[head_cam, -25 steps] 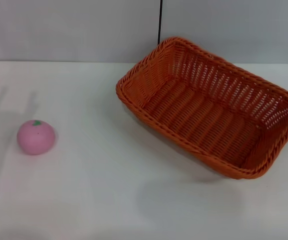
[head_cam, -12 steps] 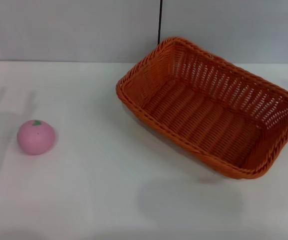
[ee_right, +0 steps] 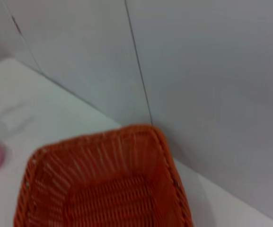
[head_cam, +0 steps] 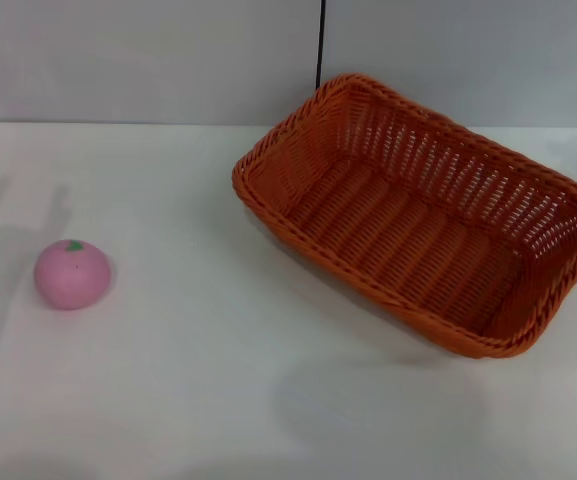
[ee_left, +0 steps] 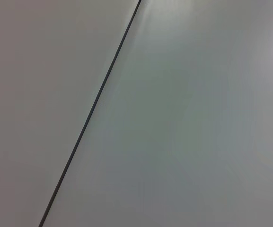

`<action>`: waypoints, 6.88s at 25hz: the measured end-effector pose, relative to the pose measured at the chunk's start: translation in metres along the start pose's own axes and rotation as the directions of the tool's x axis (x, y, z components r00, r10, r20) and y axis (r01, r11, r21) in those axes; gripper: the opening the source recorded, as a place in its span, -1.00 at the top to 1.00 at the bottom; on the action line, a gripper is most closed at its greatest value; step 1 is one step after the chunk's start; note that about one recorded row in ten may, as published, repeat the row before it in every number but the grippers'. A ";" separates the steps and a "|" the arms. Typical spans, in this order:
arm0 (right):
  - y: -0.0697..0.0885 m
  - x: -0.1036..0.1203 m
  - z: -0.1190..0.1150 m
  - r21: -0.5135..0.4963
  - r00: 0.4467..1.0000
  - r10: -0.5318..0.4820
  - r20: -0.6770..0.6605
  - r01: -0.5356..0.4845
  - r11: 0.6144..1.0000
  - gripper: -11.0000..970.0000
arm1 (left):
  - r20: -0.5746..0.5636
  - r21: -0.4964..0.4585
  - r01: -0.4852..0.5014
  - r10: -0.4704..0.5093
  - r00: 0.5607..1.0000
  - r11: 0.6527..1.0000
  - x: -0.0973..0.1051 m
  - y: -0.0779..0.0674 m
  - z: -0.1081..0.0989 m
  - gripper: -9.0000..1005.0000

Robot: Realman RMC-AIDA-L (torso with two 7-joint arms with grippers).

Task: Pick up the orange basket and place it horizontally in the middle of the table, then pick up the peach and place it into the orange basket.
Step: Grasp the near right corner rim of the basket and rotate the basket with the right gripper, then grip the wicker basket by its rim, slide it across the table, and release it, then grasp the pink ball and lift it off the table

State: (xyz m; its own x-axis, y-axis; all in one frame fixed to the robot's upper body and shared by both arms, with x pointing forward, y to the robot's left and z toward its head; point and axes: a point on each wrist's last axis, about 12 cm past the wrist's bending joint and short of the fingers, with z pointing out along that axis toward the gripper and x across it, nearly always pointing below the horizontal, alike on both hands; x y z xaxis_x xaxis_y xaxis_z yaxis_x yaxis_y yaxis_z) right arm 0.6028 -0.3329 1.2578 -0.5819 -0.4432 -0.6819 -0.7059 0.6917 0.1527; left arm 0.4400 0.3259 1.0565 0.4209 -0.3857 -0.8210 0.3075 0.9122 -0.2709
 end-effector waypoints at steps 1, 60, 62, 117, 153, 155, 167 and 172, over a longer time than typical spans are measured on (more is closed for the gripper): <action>0.000 0.000 0.000 0.000 1.000 0.000 0.000 0.000 1.000 -0.46 | 0.000 0.000 0.000 0.000 1.000 1.000 0.000 0.000 0.000 -0.62; -0.011 0.062 0.085 -0.034 0.981 0.021 -0.195 -0.028 0.999 0.60 | -0.008 -0.024 0.069 -0.069 0.998 0.997 -0.001 0.003 -0.005 -0.61; -0.011 0.061 0.085 -0.034 0.982 0.020 -0.189 -0.027 0.999 0.61 | -0.008 -0.024 0.069 -0.069 0.998 0.997 -0.001 0.003 -0.005 -0.61; 0.022 0.029 0.078 -0.275 0.876 -0.379 0.298 0.459 0.845 0.62 | 0.005 -0.005 0.125 -0.125 0.992 0.992 -0.001 0.000 -0.002 -0.61; 0.012 0.146 0.053 0.090 0.549 -0.049 0.834 -0.049 0.995 0.06 | -0.313 0.175 0.120 -0.060 0.948 0.977 0.000 0.016 -0.019 -0.60; 0.012 0.159 0.051 0.078 0.537 -0.014 0.844 -0.097 0.992 0.06 | -0.409 0.177 0.098 -0.017 0.912 0.979 0.004 0.026 -0.022 -0.60; 0.022 0.184 0.050 0.011 0.451 0.076 0.889 -0.188 0.982 0.06 | -0.590 0.191 0.006 0.110 0.800 0.981 0.025 0.033 -0.036 -0.60; 0.023 0.186 0.049 0.006 0.435 0.085 0.896 -0.204 0.979 0.06 | -0.630 0.185 -0.047 0.155 0.761 0.982 0.034 0.034 -0.042 -0.60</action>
State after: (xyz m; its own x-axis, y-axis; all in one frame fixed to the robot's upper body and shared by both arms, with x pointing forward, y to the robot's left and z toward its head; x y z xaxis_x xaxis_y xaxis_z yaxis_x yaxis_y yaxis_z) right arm 0.4984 -0.3715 1.0989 0.0486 0.3772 -0.9248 -0.5699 0.7709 0.2845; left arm 0.4289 0.3493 0.9986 -0.1695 -0.0648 -0.9834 0.4395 0.8881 -0.1343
